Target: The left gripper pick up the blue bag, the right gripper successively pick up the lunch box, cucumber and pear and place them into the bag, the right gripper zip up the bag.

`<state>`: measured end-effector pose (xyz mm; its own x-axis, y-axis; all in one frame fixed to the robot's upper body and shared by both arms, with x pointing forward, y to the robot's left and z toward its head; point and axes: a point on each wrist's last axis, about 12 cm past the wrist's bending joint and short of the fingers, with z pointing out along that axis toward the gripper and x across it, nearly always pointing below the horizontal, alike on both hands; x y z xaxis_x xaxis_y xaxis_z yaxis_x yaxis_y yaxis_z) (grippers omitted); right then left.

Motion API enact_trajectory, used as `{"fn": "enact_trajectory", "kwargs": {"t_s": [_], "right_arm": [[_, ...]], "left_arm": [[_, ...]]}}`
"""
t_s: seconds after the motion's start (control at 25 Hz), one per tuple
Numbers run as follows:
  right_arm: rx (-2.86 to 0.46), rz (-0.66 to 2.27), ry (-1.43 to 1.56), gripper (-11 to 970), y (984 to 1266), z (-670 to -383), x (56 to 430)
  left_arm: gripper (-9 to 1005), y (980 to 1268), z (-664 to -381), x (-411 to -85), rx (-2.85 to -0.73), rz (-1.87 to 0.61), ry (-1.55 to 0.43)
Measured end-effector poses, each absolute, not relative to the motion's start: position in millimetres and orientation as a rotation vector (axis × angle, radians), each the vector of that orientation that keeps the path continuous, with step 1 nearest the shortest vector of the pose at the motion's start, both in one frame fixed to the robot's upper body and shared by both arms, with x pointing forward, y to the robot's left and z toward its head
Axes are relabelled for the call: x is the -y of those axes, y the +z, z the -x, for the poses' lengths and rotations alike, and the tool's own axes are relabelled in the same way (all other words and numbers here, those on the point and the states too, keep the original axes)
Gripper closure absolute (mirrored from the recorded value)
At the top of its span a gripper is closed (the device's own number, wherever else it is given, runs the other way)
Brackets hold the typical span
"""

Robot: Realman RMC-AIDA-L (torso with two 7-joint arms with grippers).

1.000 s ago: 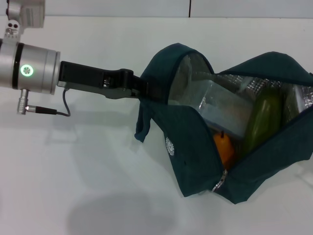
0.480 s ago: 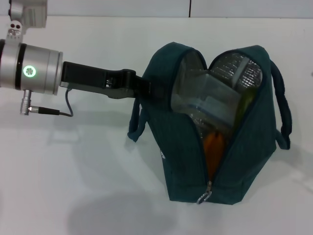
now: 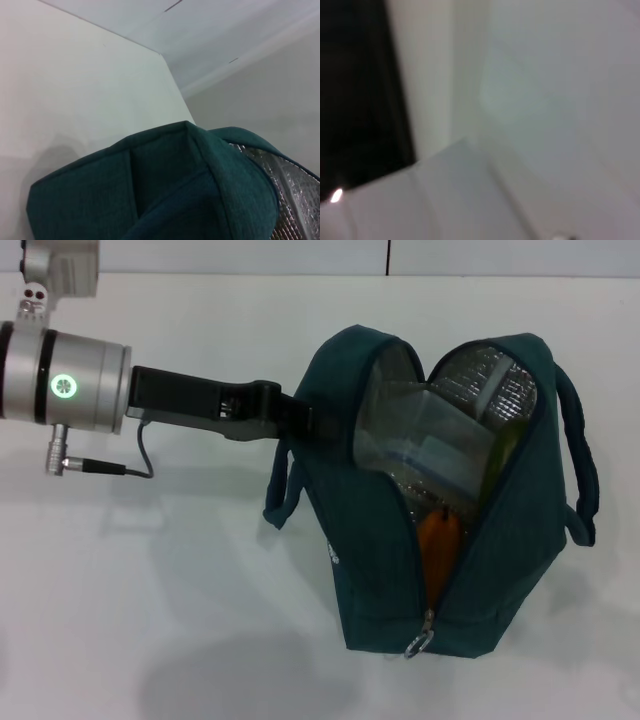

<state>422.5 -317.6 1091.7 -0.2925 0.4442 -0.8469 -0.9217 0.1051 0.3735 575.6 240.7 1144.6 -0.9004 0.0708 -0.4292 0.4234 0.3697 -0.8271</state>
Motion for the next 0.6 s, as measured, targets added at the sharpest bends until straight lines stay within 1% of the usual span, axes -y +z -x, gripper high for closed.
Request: {"fn": "enact_trajectory", "kwargs": {"t_s": [0.16, 0.28, 0.44, 0.6], "right_arm": [[-1.241, 0.693, 1.407, 115, 1070.9, -404.3, 304.3], [-1.319, 0.731, 1.338, 115, 1052.6, -398.9, 291.9], [-1.457, 0.793, 1.285, 116, 1031.4, -404.4, 273.5], [-1.513, 0.862, 1.268, 116, 1024.2, -416.0, 260.3]], "left_arm": [[959, 1144.4, -576.1, -240.5, -2.313, -0.431, -1.537], [959, 1143.9, -575.8, -239.4, -2.312, -0.43, -1.54], [959, 1143.2, -575.4, -237.7, -2.309, -0.428, -1.546], [959, 1142.8, -575.1, -236.3, -2.307, -0.429, -1.551]]}}
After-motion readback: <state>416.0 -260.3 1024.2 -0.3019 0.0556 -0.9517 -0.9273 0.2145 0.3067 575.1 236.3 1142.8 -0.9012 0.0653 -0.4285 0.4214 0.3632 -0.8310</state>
